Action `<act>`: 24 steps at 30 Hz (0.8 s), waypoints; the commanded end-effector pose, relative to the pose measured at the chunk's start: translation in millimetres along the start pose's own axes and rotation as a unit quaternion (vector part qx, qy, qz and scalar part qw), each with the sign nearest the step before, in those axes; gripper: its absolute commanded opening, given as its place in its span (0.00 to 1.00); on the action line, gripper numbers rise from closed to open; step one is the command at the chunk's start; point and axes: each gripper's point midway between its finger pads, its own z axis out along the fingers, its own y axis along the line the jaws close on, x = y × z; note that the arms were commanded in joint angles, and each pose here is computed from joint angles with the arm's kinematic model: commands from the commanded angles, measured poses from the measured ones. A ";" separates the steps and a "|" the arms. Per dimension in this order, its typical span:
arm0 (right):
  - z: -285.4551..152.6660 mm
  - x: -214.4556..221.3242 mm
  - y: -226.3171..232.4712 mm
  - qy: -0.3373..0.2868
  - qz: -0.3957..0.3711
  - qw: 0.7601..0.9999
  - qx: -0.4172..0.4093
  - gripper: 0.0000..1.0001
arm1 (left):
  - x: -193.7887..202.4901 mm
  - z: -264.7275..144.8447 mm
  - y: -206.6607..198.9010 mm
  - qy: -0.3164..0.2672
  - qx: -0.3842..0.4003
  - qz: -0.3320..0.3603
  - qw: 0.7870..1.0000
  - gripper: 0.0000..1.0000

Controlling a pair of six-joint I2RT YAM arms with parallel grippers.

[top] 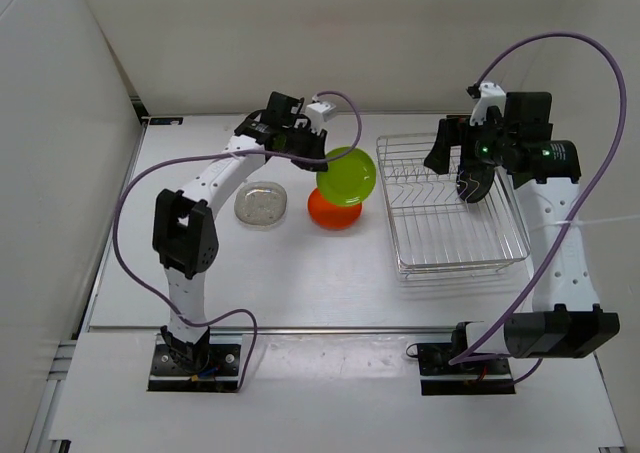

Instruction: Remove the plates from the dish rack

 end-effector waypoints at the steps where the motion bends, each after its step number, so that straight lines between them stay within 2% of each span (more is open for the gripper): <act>1: -13.8 -12.7 0.0 -0.038 -0.009 0.999 0.018 1.00 | 1.0 -0.9 30.9 -0.001 -0.013 0.001 1.000 0.11; 7: -19.9 -14.6 6.0 -0.047 -0.017 0.999 0.008 1.00 | 20.6 15.4 69.1 0.023 -0.026 -0.015 0.999 0.11; 16: -23.7 -13.5 11.5 -0.048 -0.018 0.999 -0.003 1.00 | 43.2 37.4 81.1 0.056 -0.020 -0.026 0.998 0.11; 20: -24.9 -11.5 12.1 -0.048 -0.018 0.999 -0.003 1.00 | 46.5 44.8 73.6 0.062 -0.013 -0.023 0.998 0.21; 21: -24.9 -11.4 12.1 -0.048 -0.018 0.999 -0.003 1.00 | 48.9 44.1 74.7 0.067 -0.017 -0.025 0.997 0.26; 24: -28.0 -12.2 13.4 -0.052 -0.020 0.998 -0.002 1.00 | 52.5 47.0 70.2 0.072 -0.014 -0.024 0.997 0.26</act>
